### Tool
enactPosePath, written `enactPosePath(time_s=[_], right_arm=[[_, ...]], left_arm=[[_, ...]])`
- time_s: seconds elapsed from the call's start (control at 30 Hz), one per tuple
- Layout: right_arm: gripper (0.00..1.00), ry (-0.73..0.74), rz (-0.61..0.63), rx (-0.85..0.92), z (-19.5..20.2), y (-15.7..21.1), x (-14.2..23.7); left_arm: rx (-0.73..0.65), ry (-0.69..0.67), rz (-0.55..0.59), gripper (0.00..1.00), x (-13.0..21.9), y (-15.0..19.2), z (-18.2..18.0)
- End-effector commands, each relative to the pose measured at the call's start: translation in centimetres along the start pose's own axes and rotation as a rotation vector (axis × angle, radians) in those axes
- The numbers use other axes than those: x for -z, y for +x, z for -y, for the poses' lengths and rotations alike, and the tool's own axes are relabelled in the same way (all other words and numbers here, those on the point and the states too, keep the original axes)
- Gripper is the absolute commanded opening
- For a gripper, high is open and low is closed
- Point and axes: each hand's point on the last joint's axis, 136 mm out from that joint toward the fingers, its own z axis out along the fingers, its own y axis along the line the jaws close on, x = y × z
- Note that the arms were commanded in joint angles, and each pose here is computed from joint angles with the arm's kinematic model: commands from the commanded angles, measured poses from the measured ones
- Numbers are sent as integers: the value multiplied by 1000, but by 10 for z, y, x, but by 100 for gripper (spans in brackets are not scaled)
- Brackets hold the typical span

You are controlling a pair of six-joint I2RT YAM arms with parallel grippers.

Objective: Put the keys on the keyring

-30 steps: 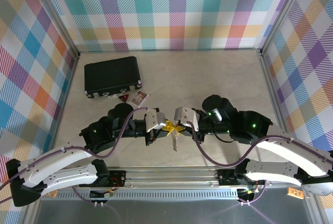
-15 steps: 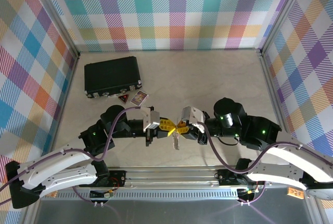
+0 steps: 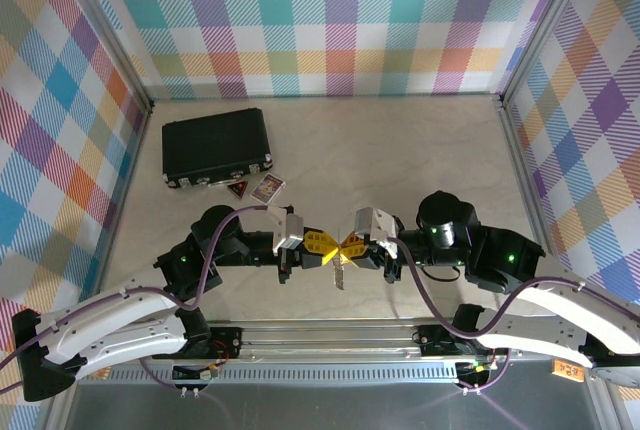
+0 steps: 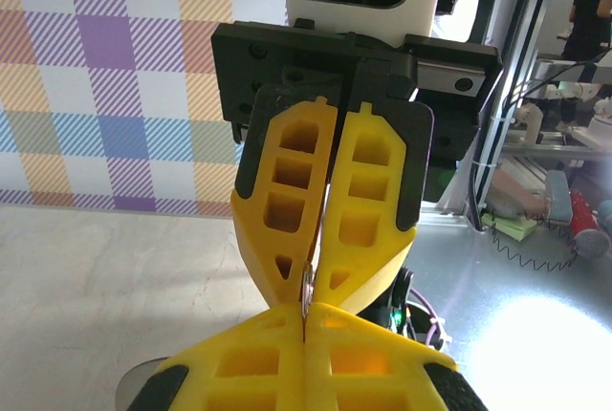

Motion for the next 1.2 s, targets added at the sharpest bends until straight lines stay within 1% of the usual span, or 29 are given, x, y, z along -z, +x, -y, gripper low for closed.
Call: enactPosePath(time_s=[0.0, 0.07, 0.13, 0.17, 0.23, 0.33, 0.47, 0.57, 0.67, 0.77, 0.97, 1.0, 1.13, 1.17], right_arm=[[0, -15, 41, 15, -3, -9, 0], [0, 6, 20, 20, 1, -7, 0], [0, 31, -18, 25, 5, -2, -1], [0, 41, -37, 28, 7, 0, -1], [0, 56, -79, 37, 11, 5, -2], [0, 66, -141, 55, 14, 10, -6], [0, 66, -216, 81, 15, 16, -13], [0, 53, -244, 86, 14, 18, -19], [0, 52, -261, 88, 13, 21, -21], [0, 47, -268, 90, 11, 22, -22], [0, 34, -224, 72, 6, 12, -17], [2, 33, -211, 69, 6, 10, -16], [18, 28, -143, 48, 2, 1, -13], [20, 32, -122, 44, 3, -1, -12]], left_arm=[[-34, 11, 46, 0, 3, -15, 5], [-46, -38, 4, 0, 4, -9, -3], [-68, -104, -65, 15, 7, 2, -14], [-78, -133, -93, 19, 8, 5, -19], [-97, -176, -162, 20, 11, 15, -27], [-110, -210, -210, 20, 12, 22, -34], [-112, -216, -207, 19, 9, 24, -37], [-105, -199, -212, 19, 5, 28, -36], [-101, -184, -208, 8, 4, 28, -34], [-100, -181, -191, 0, 4, 26, -32], [-92, -146, -124, 0, 5, 12, -24], [-86, -139, -110, 0, 5, 10, -23], [-68, -101, -53, 0, 3, -1, -16], [-65, -92, -42, 0, 2, -3, -14]])
